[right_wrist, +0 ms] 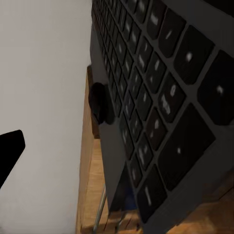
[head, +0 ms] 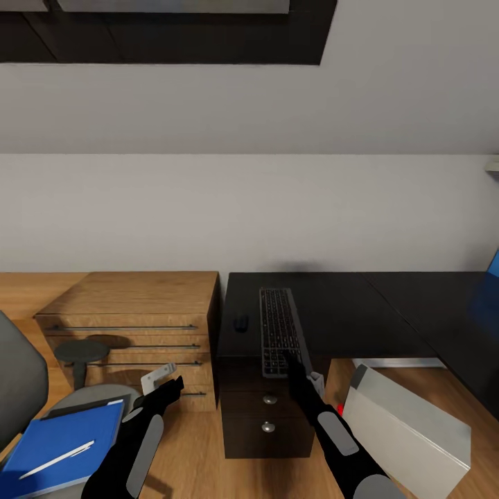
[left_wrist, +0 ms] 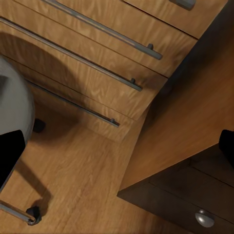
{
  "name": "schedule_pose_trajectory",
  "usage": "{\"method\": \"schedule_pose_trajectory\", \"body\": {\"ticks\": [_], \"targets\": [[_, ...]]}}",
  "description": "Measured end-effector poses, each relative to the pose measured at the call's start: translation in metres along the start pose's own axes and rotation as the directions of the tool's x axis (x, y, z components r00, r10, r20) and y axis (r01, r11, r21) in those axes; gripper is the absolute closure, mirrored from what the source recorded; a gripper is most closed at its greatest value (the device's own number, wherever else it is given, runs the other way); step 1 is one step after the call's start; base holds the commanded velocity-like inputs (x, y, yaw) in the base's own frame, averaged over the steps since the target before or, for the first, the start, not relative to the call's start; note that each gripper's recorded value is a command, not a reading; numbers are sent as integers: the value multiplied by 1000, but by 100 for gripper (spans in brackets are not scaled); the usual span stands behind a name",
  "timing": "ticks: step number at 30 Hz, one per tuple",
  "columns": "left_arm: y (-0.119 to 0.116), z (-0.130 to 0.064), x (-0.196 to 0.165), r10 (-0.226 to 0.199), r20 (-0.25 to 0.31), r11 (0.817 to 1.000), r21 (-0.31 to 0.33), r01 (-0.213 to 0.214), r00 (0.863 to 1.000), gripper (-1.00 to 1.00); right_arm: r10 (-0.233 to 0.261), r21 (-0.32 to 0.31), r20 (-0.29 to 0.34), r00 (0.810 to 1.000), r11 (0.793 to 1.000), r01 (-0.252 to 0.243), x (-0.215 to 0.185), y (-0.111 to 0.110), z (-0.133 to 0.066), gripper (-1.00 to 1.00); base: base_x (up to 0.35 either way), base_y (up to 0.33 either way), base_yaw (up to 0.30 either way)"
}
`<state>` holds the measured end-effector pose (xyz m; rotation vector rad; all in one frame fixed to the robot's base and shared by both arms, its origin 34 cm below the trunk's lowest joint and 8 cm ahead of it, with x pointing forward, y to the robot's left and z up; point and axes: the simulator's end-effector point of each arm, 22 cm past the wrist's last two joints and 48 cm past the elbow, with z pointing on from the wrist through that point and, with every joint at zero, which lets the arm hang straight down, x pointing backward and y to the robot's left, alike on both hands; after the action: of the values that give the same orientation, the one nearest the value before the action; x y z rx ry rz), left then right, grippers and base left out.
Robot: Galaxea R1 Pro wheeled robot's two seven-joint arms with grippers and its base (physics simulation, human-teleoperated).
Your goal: In the bedroom, organize the workspace by keeping the computer under the desk, ensuring the monitor is on the desk, placing the keyboard on the desk next to the monitor, placing the mouse on the desk next to the keyboard, moving the folder from the swivel chair onto the desk next to the mouse, stacking the notebook on top of the folder with the pen on top of the notebook, and positioning the swivel chair next to the desk.
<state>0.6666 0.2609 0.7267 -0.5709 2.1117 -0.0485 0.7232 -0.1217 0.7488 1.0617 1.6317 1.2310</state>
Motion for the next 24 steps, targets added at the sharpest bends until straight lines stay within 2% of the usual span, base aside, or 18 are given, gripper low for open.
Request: {"method": "schedule_pose_trajectory", "body": {"ticks": [9, 17, 24], "targets": [[1, 0, 0, 1, 0, 1000, -1, -1, 1000, -100, 0, 0, 0, 1000, 1000, 0, 0, 0, 0, -100, -27, 0, 0], [1, 1, 0, 1, 0, 1000, -1, -1, 1000, -100, 0, 1, -1, 1000, 1000, 0, 0, -1, 0, -100, -288, -7, 0], [1, 1, 0, 1, 0, 1000, -1, -1, 1000, -100, 0, 1, 0, 1000, 1000, 0, 0, 0, 0, -100, -329, -114, 0]]}}
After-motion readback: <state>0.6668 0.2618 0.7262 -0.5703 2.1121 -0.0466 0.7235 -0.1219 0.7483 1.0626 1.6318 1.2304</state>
